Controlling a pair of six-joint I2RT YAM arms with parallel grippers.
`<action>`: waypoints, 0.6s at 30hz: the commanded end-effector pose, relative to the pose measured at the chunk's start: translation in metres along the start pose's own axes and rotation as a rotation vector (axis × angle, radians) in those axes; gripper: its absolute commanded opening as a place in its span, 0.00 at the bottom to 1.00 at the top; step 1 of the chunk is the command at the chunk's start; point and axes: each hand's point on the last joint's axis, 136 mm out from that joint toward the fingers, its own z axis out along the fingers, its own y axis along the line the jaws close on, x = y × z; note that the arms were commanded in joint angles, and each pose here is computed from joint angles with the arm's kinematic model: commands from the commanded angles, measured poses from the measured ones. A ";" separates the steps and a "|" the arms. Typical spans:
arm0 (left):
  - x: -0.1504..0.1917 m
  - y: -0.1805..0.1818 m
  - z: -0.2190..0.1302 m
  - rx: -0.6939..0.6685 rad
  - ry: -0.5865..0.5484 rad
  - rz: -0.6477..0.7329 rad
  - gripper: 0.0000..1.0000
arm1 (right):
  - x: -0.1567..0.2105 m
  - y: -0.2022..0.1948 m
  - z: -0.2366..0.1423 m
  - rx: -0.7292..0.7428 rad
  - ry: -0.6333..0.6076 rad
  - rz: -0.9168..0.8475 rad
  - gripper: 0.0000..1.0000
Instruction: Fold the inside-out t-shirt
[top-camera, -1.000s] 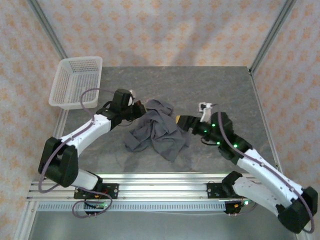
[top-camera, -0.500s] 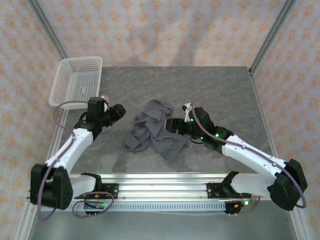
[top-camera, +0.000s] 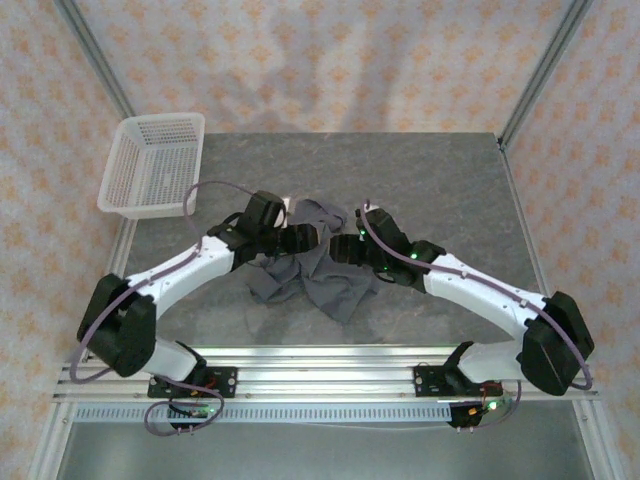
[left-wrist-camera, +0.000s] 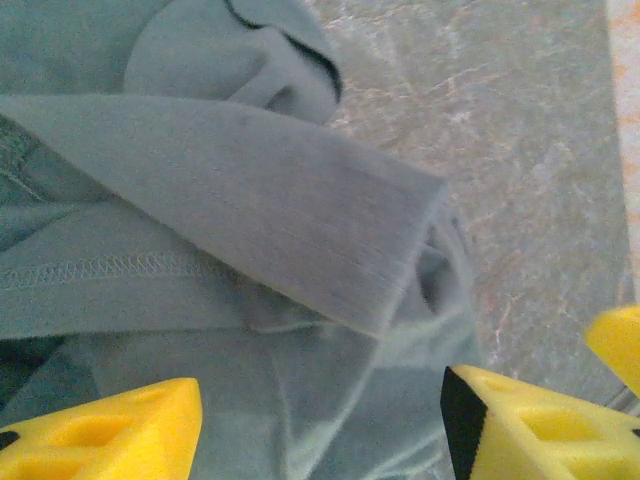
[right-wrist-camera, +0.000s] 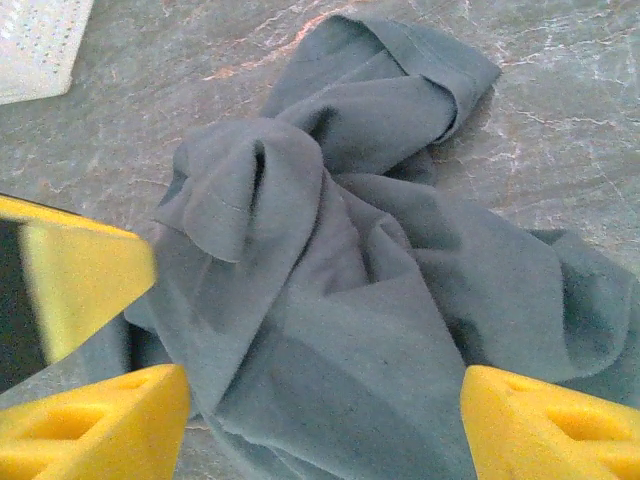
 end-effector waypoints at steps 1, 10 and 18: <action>-0.021 -0.025 0.003 0.082 -0.042 -0.023 0.67 | -0.010 -0.005 -0.016 0.033 -0.050 -0.008 0.72; -0.036 -0.028 0.016 0.076 -0.068 -0.054 0.29 | -0.005 -0.010 -0.016 0.055 -0.032 -0.019 0.72; -0.033 -0.031 0.035 0.124 -0.032 -0.092 0.40 | -0.005 -0.010 -0.017 0.058 -0.029 -0.022 0.73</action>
